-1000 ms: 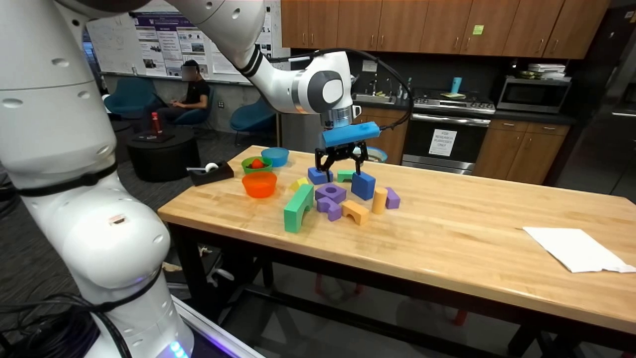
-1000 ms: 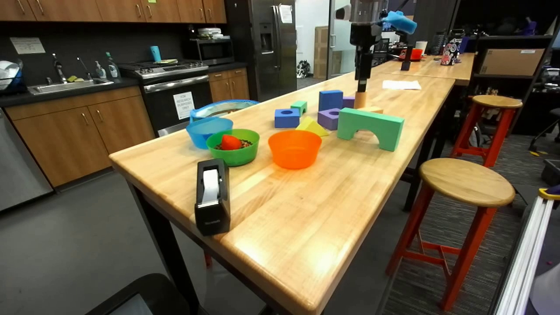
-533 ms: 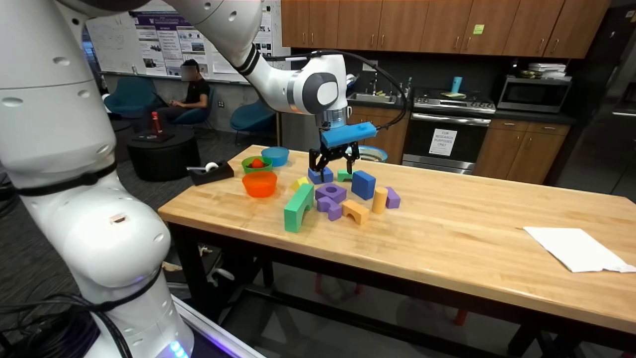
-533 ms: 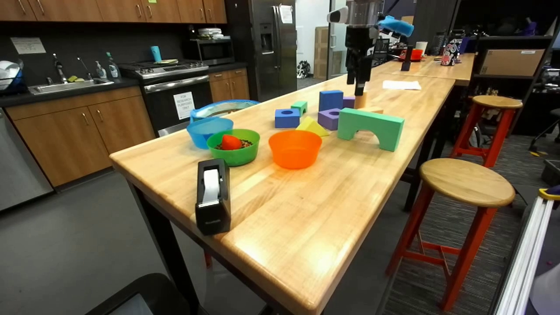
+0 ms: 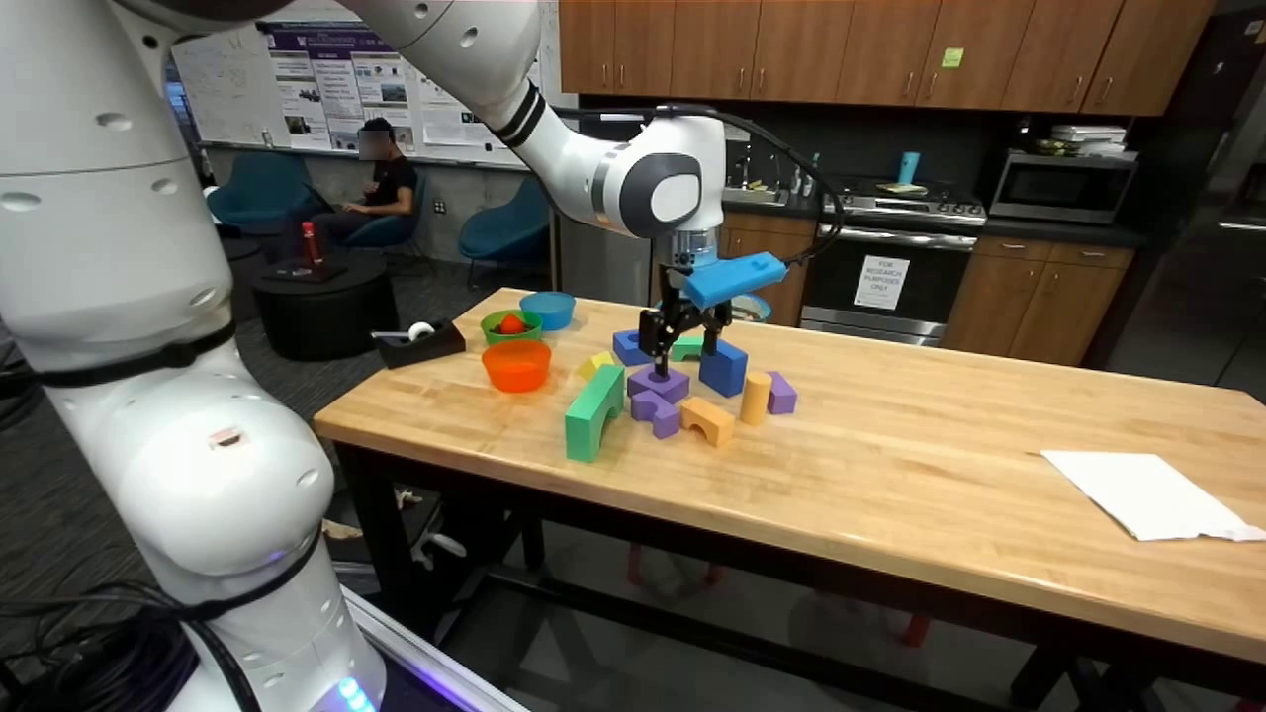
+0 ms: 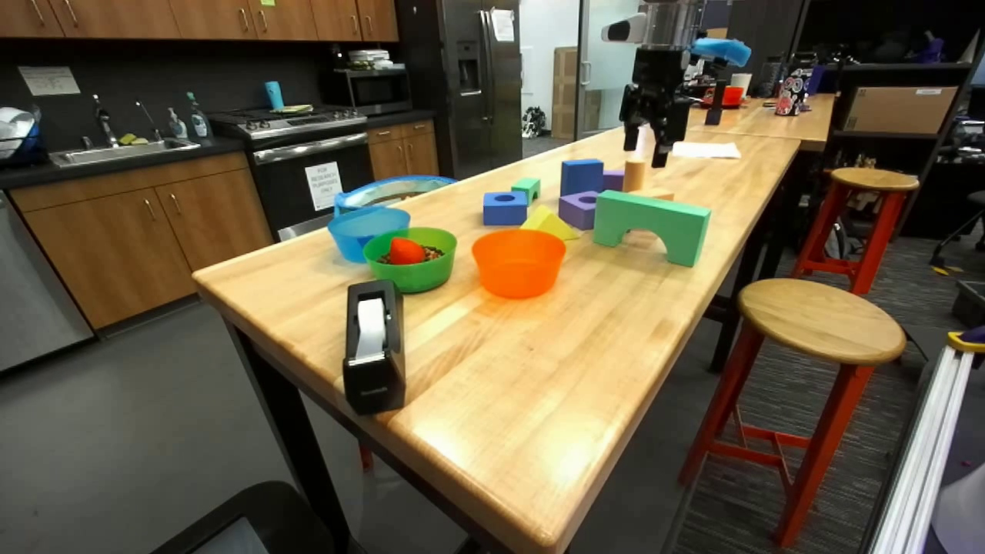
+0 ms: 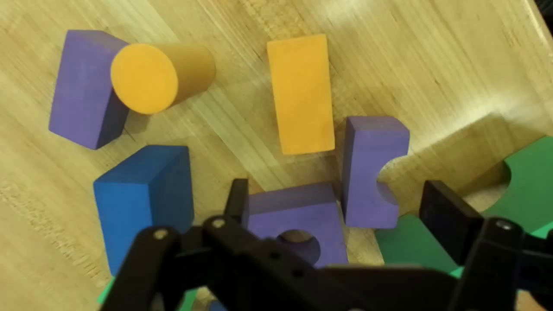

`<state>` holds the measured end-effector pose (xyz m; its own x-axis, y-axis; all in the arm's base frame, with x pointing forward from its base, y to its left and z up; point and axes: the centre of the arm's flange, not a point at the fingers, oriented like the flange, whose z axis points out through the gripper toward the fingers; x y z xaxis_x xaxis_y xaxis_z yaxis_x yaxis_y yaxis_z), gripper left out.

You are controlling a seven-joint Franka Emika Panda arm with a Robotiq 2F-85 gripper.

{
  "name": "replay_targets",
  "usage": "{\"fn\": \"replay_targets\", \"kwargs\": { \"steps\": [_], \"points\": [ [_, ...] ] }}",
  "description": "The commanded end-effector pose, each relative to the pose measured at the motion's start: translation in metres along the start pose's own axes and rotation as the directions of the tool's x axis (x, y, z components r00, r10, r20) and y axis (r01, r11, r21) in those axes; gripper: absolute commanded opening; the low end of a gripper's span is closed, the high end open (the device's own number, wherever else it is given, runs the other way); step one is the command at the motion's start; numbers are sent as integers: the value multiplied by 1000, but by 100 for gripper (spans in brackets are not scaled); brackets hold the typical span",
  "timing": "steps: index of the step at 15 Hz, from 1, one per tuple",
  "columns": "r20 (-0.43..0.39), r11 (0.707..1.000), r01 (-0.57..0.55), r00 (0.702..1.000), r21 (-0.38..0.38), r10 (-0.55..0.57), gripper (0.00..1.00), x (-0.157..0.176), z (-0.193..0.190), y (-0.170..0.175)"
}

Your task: Stack the orange arch and yellow triangle on top of the bigger green arch

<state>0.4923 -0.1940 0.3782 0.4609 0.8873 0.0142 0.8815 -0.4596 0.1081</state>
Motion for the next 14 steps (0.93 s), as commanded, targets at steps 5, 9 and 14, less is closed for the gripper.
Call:
{"fn": "replay_targets", "kwargs": {
  "steps": [5,9,14],
  "points": [
    [-79,993,92,993,75,-86,100,-26,54,5],
    [-60,990,91,995,112,-85,100,-29,73,5],
    [-56,992,86,995,92,-81,100,-35,66,12]
  ]
}}
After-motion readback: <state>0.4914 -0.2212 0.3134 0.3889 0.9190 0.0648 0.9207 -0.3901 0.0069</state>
